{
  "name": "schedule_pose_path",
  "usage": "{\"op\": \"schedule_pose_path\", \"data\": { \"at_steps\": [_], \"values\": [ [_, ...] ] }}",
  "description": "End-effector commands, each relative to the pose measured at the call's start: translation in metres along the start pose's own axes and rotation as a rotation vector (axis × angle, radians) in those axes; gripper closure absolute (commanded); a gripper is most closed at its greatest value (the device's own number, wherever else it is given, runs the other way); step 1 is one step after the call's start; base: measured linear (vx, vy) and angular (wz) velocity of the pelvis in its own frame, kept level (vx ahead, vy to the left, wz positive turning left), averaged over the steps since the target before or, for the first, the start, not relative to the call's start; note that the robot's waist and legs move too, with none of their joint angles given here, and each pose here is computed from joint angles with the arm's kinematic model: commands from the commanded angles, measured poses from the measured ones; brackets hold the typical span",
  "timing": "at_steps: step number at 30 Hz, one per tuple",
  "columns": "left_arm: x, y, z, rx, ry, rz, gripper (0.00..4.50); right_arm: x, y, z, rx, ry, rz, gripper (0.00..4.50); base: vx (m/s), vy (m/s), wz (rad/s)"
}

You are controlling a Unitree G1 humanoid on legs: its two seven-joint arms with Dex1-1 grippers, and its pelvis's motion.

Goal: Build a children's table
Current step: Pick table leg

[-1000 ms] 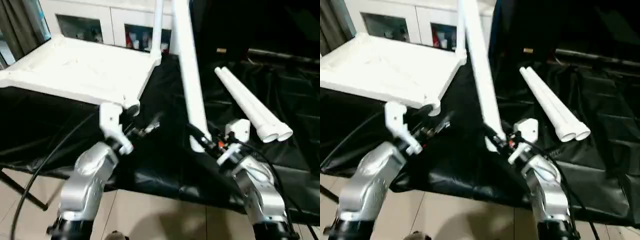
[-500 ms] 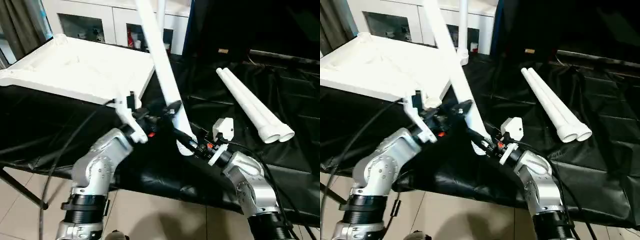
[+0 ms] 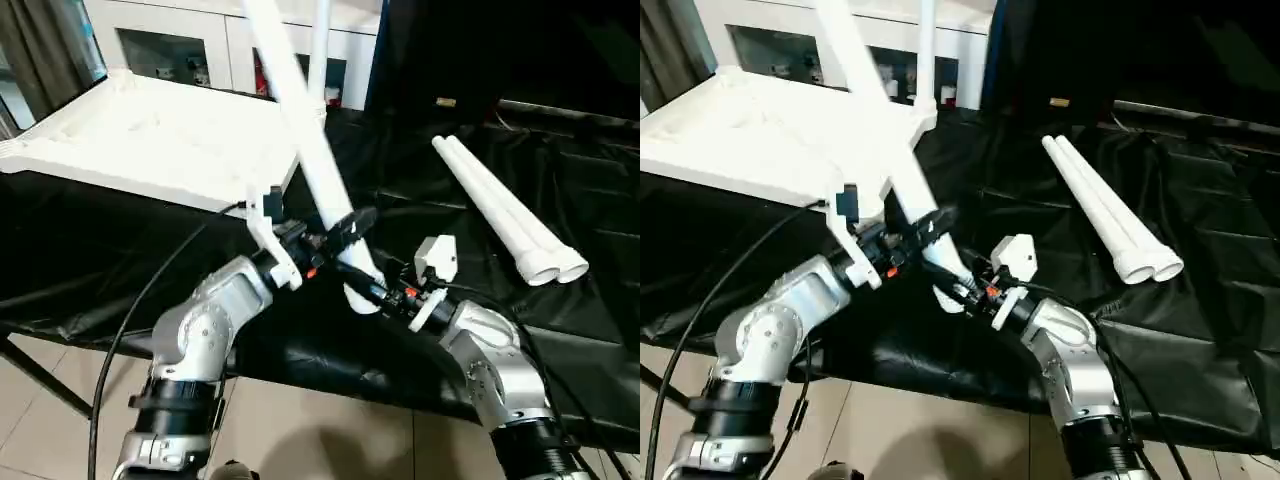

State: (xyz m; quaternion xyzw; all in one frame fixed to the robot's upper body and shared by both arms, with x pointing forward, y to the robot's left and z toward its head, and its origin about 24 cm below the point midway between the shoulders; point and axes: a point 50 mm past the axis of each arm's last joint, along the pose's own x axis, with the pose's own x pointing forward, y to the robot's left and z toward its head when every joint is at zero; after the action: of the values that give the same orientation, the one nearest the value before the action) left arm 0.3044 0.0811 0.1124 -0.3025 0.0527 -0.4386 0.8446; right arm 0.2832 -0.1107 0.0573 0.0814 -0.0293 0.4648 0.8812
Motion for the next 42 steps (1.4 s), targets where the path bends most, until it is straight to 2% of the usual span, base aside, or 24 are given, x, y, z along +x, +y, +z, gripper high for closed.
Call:
{"op": "schedule_pose_path", "data": {
  "at_steps": [1,3,4,9,12,16,18,21,23,29,30,32,34,37,39,40,42],
  "values": [
    [0.004,-0.001,0.003,-0.004,-0.005,-0.005,0.75,0.001,-0.002,0.006,-0.021,-0.024,0.007,2.59,0.000,0.000,0.00],
    [0.004,0.000,0.004,-0.006,-0.009,-0.004,0.77,0.001,-0.002,0.006,-0.021,-0.024,0.007,2.59,0.000,0.000,0.00],
    [0.004,0.000,0.004,-0.007,-0.009,-0.004,0.95,0.001,-0.002,0.006,-0.021,-0.024,0.007,2.59,0.000,0.000,0.00],
    [0.004,0.000,0.004,-0.012,-0.014,-0.003,1.23,0.001,-0.001,0.004,-0.016,-0.017,0.015,2.59,0.000,0.000,0.00],
    [0.004,0.001,0.004,-0.013,-0.022,0.005,1.59,0.002,-0.001,0.004,-0.016,-0.017,0.015,2.59,0.000,0.000,0.00],
    [0.004,0.003,0.006,-0.013,-0.032,0.015,1.71,0.002,-0.001,0.004,-0.014,-0.015,0.015,2.59,0.000,0.000,0.00],
    [0.004,0.003,0.006,-0.014,-0.033,0.012,2.01,0.002,-0.001,0.004,-0.014,-0.014,0.015,2.59,0.000,0.000,0.00],
    [0.004,0.003,0.006,-0.014,-0.033,0.013,2.10,0.002,-0.001,0.004,-0.023,-0.010,0.010,2.59,0.000,0.000,0.00],
    [0.004,0.003,0.006,-0.016,-0.034,0.018,2.40,0.002,-0.001,0.003,-0.027,-0.008,0.008,2.59,0.000,0.000,0.00],
    [0.004,0.004,0.008,-0.015,-0.043,0.027,2.53,0.003,-0.002,0.003,-0.017,-0.008,0.011,2.59,0.000,0.000,0.00],
    [0.004,0.005,0.008,-0.015,-0.043,0.027,2.53,0.003,-0.002,0.003,-0.017,-0.008,0.012,2.24,0.000,0.000,0.00],
    [0.004,0.005,0.008,-0.010,-0.041,0.032,2.53,0.002,-0.001,0.004,0.022,-0.009,0.022,1.89,0.000,0.000,0.00],
    [0.004,0.005,0.008,-0.007,-0.040,0.035,2.53,0.002,-0.001,0.004,0.036,-0.010,0.027,1.84,0.000,0.000,0.00],
    [0.003,0.006,0.010,0.018,-0.021,0.045,2.54,-0.002,-0.011,0.016,0.081,-0.032,-0.015,1.45,0.000,0.000,0.00],
    [0.002,0.007,0.011,0.025,-0.016,0.047,2.55,-0.008,-0.020,0.026,0.178,-0.022,-0.015,1.34,0.000,0.000,0.00],
    [0.002,0.007,0.011,0.025,-0.016,0.047,2.55,-0.008,-0.020,0.026,0.178,-0.022,-0.015,1.34,0.000,0.000,0.00],
    [0.002,0.008,0.011,0.027,-0.008,0.044,2.55,-0.013,-0.026,0.032,0.236,0.009,-0.001,1.27,0.000,0.000,0.00]
  ]
}}
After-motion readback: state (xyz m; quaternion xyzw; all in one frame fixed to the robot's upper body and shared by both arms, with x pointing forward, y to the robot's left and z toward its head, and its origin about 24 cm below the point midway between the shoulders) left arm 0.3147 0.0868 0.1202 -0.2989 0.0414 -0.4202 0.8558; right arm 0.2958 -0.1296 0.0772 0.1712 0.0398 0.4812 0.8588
